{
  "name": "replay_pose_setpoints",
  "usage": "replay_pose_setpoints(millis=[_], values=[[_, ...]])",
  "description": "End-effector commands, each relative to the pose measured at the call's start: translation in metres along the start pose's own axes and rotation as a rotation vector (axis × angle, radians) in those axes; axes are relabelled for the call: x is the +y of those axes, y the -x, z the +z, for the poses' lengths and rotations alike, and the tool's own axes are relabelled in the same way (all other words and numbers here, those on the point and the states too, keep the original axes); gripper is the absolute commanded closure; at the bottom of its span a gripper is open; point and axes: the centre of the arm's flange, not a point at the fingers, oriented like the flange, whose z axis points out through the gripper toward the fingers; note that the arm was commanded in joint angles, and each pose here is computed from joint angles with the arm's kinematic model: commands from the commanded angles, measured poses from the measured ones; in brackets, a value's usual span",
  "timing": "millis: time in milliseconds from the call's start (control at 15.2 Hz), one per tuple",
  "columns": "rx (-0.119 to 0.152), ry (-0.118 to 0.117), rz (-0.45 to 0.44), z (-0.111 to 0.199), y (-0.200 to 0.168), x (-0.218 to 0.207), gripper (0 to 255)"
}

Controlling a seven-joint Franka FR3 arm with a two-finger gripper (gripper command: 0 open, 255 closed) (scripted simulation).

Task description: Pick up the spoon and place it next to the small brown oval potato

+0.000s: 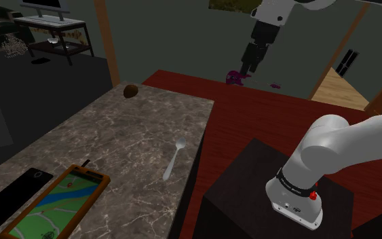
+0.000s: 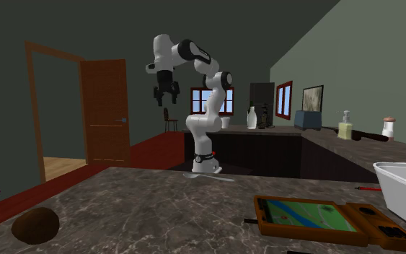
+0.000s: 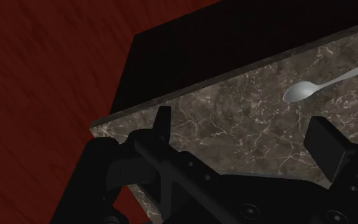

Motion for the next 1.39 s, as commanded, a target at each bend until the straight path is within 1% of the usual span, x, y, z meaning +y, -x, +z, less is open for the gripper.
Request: replay_pose_setpoints(millis=[0, 660, 1320], values=[[0.000, 0.000, 0.000, 0.000, 0.000, 0.000, 0], [-0.102, 0.048, -0.134, 0.102, -0.063, -0.078, 0], [-0.203, 0.096, -0.269, 0.214, -0.104, -0.158, 0]])
